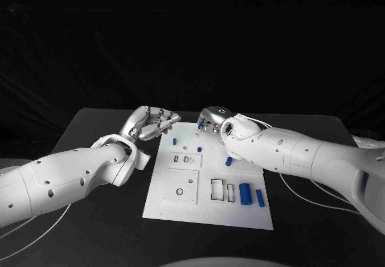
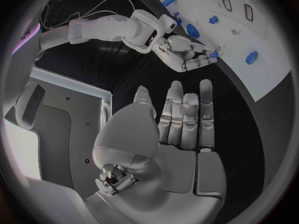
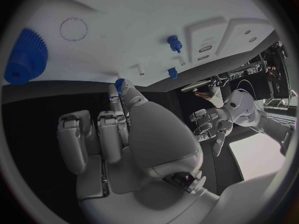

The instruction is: Assemble the parts on the task board

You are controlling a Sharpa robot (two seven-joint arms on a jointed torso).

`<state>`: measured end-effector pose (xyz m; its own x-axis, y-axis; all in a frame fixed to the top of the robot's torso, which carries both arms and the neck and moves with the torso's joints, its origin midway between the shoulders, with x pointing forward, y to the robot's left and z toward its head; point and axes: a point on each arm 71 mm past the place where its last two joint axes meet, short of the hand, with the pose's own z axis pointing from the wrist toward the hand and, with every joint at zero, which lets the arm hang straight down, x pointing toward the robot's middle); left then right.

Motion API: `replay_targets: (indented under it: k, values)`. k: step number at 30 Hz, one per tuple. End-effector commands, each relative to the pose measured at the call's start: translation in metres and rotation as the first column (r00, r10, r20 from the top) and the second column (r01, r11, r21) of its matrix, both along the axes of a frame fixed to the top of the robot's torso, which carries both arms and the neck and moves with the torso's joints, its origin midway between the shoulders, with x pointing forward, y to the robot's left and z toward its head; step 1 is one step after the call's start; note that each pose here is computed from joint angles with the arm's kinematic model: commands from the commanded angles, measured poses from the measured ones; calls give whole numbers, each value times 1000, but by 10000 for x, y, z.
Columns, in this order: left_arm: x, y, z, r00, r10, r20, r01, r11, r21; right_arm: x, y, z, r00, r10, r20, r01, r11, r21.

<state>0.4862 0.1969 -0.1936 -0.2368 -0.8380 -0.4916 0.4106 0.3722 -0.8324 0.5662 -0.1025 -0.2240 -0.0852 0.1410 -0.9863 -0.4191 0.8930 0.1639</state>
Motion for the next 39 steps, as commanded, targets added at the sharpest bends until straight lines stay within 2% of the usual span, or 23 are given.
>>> replay_targets:
  k: [1, 6, 13, 39]
  values:
    - [6, -28, 33, 1000, -4, 11, 4, 1000, -8, -18, 15, -7, 1000, 16, 1, -16, 1000, -5]
    - [17, -60, 56, 1000, -11, 16, 11, 1000, -9, -7, -23, -2, 1000, 9, 1, -9, 1000, -12]
    - [22, -47, 83, 1000, -8, 21, 8, 1000, -9, 8, -44, 2, 1000, 0, 5, 0, 1000, -16]
    - [23, -37, 99, 1000, -7, 22, 7, 1000, -7, 48, -46, 8, 1000, -11, -4, 11, 999, -41]
